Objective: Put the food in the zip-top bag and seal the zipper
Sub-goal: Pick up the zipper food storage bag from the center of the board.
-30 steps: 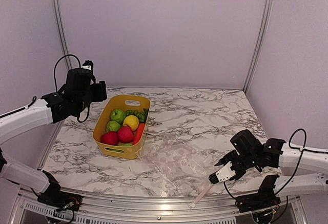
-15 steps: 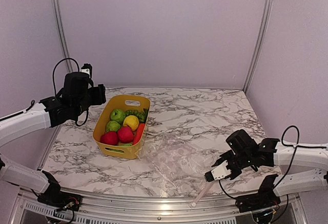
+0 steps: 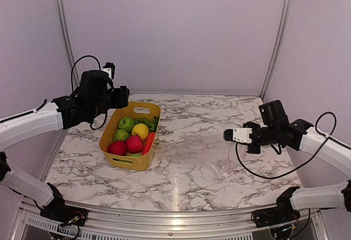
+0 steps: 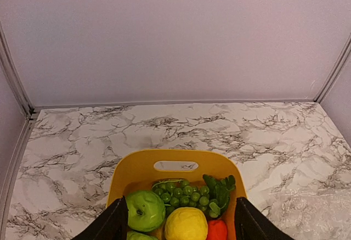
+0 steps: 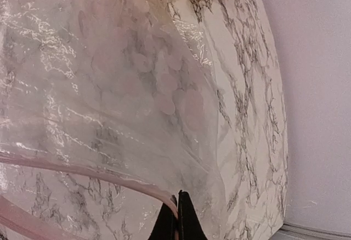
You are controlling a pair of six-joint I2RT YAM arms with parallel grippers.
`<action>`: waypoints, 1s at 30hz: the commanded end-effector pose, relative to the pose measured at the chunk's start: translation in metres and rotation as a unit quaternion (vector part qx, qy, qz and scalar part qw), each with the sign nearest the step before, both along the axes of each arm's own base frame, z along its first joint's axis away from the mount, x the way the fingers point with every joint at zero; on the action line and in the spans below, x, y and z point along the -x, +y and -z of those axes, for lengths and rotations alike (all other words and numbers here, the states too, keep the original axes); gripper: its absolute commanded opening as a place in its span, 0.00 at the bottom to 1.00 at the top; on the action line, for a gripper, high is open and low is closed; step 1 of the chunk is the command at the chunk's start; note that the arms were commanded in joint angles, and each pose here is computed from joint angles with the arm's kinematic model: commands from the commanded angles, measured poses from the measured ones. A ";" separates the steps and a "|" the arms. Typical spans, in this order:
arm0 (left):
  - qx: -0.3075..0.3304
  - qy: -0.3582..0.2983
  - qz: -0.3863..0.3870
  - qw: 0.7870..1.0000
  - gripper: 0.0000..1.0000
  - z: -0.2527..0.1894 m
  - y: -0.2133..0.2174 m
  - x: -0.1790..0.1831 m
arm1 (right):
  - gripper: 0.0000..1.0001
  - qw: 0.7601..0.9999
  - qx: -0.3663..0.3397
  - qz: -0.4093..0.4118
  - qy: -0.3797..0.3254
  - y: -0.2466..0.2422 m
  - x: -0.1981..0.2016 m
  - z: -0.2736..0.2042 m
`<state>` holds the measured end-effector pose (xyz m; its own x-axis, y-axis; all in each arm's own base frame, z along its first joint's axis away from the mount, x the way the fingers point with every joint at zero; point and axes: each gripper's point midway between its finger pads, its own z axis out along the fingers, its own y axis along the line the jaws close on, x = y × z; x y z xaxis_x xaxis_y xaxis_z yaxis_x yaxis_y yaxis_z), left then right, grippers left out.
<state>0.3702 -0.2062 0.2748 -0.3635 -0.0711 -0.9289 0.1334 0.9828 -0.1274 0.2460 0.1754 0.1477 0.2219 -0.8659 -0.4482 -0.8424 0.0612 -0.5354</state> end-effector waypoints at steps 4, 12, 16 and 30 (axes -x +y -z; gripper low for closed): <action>-0.042 -0.091 0.097 0.990 0.83 -0.079 -0.033 0.005 | 0.00 0.981 -0.131 0.137 0.045 -0.045 -0.083 -0.073; -0.001 -0.198 0.120 0.973 0.99 -0.128 -0.046 0.006 | 0.00 0.918 -0.305 0.205 0.147 -0.042 -0.160 -0.120; 0.093 -0.181 0.150 0.968 0.98 -0.116 -0.072 0.010 | 0.00 0.897 -0.345 0.200 0.193 -0.017 -0.159 -0.099; 0.218 -0.058 0.138 0.964 0.78 -0.027 -0.224 0.041 | 0.00 0.873 -0.414 0.186 0.176 0.027 -0.142 -0.109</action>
